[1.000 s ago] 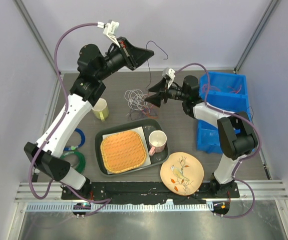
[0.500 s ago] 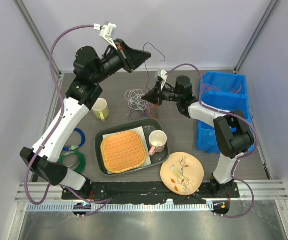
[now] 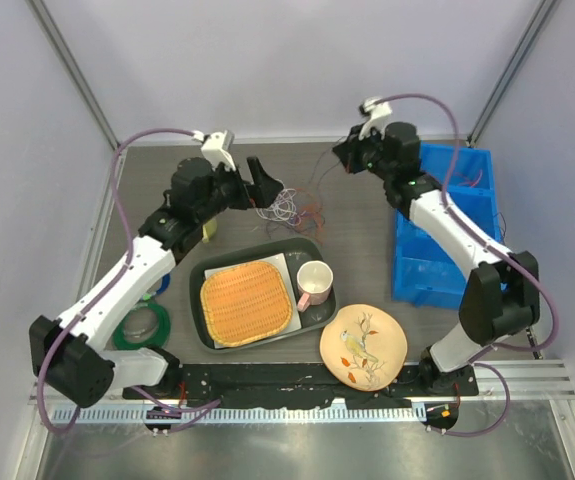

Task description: Untangle the cables

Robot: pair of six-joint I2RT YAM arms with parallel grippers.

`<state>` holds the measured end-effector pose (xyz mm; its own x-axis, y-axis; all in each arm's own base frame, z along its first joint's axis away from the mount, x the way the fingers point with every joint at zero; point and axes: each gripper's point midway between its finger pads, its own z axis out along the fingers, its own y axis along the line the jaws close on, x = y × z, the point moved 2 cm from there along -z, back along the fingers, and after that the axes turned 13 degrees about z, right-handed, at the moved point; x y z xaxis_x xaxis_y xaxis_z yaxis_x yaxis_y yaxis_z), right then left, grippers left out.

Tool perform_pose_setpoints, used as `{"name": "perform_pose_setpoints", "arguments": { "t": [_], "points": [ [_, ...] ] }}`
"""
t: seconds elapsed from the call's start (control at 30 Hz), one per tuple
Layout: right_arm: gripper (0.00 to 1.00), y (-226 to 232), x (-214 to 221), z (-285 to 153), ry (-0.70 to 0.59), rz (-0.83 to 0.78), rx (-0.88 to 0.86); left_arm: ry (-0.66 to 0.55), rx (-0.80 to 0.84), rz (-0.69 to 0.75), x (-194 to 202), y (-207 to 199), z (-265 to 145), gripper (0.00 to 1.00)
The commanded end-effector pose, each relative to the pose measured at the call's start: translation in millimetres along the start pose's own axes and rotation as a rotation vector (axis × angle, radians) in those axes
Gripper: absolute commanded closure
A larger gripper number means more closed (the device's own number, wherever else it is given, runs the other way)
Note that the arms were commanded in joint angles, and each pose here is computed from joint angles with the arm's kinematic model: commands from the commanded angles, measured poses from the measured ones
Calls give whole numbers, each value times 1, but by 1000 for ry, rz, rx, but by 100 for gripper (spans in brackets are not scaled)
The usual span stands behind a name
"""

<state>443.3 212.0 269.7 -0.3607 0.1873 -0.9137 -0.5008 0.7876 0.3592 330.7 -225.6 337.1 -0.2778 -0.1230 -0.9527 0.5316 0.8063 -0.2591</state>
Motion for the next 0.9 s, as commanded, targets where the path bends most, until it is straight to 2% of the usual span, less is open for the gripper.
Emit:
{"name": "perform_pose_setpoints", "arguments": {
  "t": [0.0,0.23,0.37,0.4,0.43,0.6,0.77,0.87],
  "points": [
    [99,-20,-106,-56,-229,128,167,142,-39,49,48,17,8,0],
    [99,-46,-191,-127,-373,177,360,222,-42,50,86,26,16,0],
    [99,-61,-223,-155,-423,213,415,240,-61,51,99,32,23,0],
    [99,-54,-236,-161,-445,204,392,260,-56,48,104,33,28,0],
    [99,-62,-239,-166,-447,222,407,267,-50,43,108,33,32,0],
    [99,-42,-267,-182,-492,207,359,352,-52,36,132,39,51,0],
    [99,-49,-296,-207,-578,148,476,399,-63,31,147,43,54,0],
    [99,-56,-322,-236,-682,112,608,402,-58,34,149,44,54,0]
  ]
}}
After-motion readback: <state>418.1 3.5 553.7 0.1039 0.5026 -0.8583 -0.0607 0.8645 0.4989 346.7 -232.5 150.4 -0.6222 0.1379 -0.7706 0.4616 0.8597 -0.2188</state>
